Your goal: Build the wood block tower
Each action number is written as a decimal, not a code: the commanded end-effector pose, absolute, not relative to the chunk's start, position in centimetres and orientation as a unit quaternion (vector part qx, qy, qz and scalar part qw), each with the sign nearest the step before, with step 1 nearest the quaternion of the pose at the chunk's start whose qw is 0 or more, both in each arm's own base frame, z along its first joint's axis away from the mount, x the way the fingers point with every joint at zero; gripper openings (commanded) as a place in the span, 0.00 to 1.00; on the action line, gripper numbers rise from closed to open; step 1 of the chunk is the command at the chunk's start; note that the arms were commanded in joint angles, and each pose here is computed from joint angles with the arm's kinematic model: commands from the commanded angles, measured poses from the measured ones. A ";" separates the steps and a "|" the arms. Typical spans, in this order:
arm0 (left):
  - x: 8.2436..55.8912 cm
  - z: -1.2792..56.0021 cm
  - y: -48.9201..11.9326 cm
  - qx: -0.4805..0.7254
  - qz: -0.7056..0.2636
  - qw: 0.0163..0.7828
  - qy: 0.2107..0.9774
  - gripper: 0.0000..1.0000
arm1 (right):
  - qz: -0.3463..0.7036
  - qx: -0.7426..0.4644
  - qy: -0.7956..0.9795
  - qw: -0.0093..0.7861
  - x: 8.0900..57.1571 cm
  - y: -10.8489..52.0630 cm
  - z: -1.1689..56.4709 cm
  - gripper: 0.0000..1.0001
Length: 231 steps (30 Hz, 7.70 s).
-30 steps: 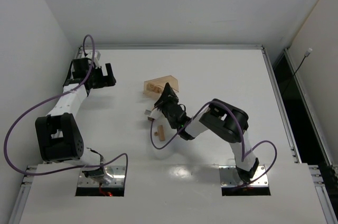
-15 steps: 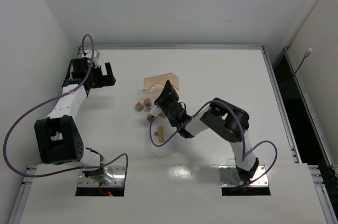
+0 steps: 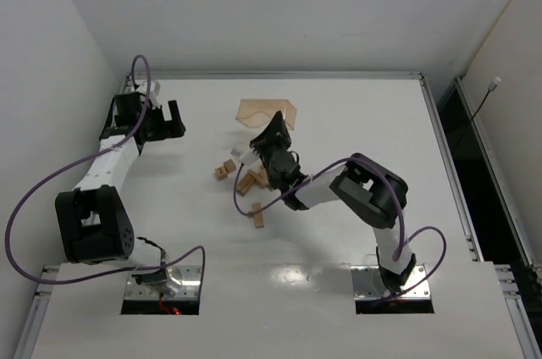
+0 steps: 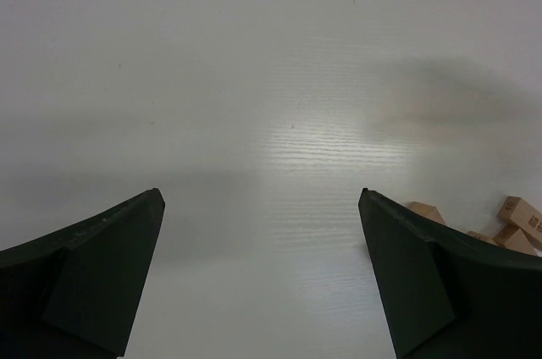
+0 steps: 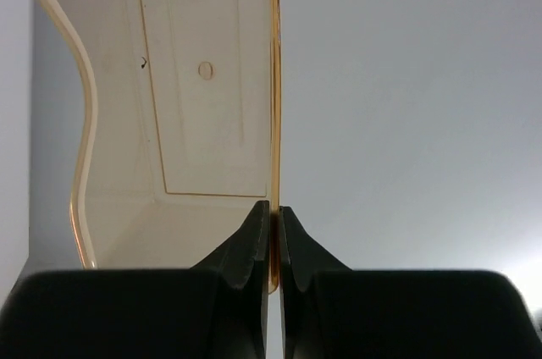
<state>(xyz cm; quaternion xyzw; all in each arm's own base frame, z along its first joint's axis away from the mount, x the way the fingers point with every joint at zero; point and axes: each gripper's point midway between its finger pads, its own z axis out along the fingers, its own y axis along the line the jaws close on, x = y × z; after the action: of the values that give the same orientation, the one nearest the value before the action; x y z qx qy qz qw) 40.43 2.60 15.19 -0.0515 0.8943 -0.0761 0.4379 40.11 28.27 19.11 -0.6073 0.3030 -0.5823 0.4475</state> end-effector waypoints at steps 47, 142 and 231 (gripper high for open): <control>43.5 12.7 1.3 0.004 -0.131 0.405 0.905 1.00 | -0.046 -0.032 0.945 0.322 56.9 -14.6 8.6 0.00; 40.6 12.7 0.1 0.019 -0.131 0.414 0.900 1.00 | 0.016 -0.489 0.848 0.204 34.5 30.0 -1.6 0.99; 40.5 12.1 0.3 0.023 -0.124 0.405 0.906 1.00 | 0.153 -0.519 0.730 0.417 38.5 30.4 18.2 0.67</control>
<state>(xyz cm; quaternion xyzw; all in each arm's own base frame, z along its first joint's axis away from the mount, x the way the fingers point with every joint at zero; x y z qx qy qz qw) 39.78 0.65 10.01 0.0058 0.9196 -0.1230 0.3732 40.16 27.22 16.18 -0.3488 0.8470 0.1486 0.3725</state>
